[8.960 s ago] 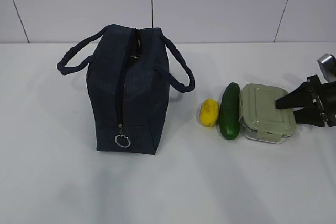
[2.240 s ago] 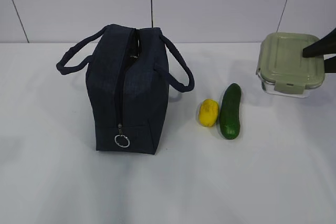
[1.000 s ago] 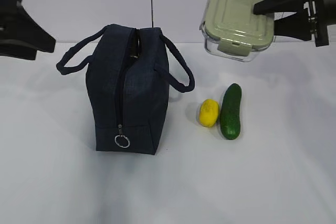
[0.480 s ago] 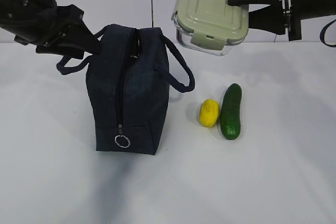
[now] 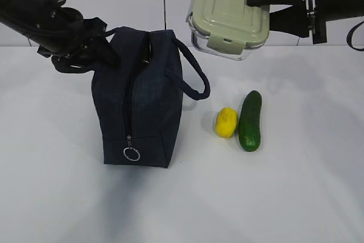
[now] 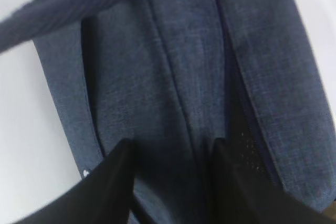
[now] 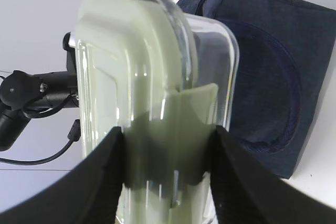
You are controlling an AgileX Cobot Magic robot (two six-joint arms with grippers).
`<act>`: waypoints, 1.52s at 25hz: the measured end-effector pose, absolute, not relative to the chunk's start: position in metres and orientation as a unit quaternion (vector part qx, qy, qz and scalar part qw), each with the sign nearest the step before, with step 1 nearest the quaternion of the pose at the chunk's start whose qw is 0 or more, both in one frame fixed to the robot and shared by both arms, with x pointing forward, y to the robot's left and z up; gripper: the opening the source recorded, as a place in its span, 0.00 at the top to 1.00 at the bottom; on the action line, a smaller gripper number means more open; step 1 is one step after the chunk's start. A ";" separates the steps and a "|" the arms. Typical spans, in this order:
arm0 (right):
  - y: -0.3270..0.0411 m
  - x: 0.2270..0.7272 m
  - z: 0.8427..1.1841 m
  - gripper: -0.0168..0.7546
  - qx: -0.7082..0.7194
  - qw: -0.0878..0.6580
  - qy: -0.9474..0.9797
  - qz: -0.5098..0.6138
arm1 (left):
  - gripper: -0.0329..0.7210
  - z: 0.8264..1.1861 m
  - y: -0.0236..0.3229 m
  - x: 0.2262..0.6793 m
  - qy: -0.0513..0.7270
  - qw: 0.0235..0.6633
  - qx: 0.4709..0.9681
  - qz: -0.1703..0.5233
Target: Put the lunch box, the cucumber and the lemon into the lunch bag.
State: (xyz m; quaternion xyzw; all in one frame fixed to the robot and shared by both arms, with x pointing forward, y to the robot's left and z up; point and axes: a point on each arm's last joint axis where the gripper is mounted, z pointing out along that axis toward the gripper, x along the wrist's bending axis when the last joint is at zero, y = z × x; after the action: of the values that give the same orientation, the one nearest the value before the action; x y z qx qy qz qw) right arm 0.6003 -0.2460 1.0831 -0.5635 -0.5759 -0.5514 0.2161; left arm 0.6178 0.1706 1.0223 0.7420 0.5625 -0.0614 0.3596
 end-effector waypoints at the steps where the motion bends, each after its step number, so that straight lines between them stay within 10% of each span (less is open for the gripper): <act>1: -0.246 0.600 1.083 0.50 -0.563 0.216 -0.576 -0.551 | 0.55 1.020 0.170 0.618 0.563 0.356 0.743 -0.065; 8: -0.246 0.601 1.084 0.50 -0.563 0.217 -0.573 -0.554 | 0.96 1.027 0.168 0.619 0.547 0.359 0.753 -0.071; 38: -0.227 0.614 1.061 0.50 -0.584 0.186 -0.584 -0.532 | 0.96 1.096 0.122 0.600 0.464 0.475 0.731 -0.158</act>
State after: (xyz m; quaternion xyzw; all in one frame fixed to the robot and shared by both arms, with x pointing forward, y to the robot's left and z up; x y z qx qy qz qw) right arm 0.6141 -0.2274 1.0607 -0.5840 -0.5845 -0.5319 0.1858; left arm 0.6001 0.1225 1.0959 0.7312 0.4641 -0.1575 0.4745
